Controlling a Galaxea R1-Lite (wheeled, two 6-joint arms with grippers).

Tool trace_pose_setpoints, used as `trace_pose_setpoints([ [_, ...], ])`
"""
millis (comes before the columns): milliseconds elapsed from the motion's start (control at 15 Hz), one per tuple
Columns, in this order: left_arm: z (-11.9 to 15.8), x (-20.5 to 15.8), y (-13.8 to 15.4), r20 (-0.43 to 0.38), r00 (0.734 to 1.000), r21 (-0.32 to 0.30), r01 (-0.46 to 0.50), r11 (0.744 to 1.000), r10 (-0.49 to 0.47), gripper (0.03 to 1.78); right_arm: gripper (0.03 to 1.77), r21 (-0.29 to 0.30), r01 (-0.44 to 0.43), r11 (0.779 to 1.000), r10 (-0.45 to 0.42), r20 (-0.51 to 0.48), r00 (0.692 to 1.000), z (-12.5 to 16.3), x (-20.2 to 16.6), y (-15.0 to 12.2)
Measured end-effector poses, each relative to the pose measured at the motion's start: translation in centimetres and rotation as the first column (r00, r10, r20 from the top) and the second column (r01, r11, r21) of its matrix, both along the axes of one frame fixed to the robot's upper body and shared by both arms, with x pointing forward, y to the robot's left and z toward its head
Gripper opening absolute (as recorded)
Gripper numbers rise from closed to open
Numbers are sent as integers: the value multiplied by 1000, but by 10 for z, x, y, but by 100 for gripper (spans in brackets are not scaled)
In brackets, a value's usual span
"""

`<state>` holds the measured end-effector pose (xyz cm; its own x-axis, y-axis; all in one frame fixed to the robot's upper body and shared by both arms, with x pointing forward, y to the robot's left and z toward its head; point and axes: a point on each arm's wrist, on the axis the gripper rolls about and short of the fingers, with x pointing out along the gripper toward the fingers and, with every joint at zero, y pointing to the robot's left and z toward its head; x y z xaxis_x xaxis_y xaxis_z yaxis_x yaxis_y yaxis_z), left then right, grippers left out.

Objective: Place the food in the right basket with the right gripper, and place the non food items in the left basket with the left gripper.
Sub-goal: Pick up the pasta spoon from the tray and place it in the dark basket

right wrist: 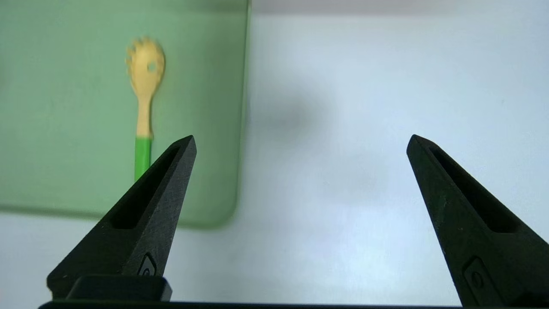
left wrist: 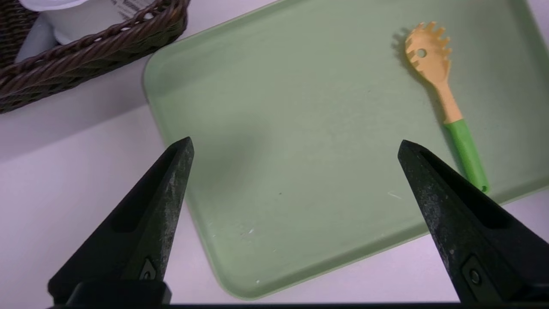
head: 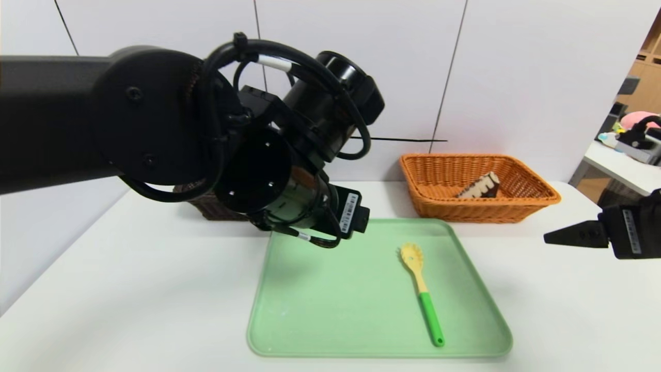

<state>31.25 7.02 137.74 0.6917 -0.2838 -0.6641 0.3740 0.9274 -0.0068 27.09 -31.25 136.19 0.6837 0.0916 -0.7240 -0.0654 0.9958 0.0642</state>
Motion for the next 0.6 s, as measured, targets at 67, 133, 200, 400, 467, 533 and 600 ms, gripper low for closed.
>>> trace_pose_setpoints([
  [67, -4, -1, -7, 5, 1000, -5, 13, 1000, -13, 169, 169, -3, -7, 1000, 7, -15, 1000, -4, -8, -1],
  [133, -7, -1, -15, 9, 1000, -12, 25, 1000, -25, 169, 169, 0, -13, 1000, 13, -20, 1000, -7, -14, -2],
  [200, -12, -3, -23, 8, 999, -12, 40, 999, -40, 169, 169, 6, -17, 1000, 17, -23, 1000, -9, -18, -2],
  [400, -27, -6, -39, -16, 998, 16, 67, 998, -67, 169, 169, 10, -16, 1000, 16, -30, 999, -13, -25, -3],
  [467, -32, -7, -44, -27, 997, 19, 66, 998, -66, 169, 169, 9, -16, 1000, 16, -36, 999, -15, -26, -3],
  [533, -37, -6, -49, -39, 998, 17, 60, 998, -59, 169, 169, 8, -16, 1000, 17, -40, 999, -16, -27, -3],
  [600, -42, -5, -54, -51, 998, 11, 47, 999, -46, 169, 169, 8, -17, 1000, 17, -47, 999, -18, -27, -3],
])
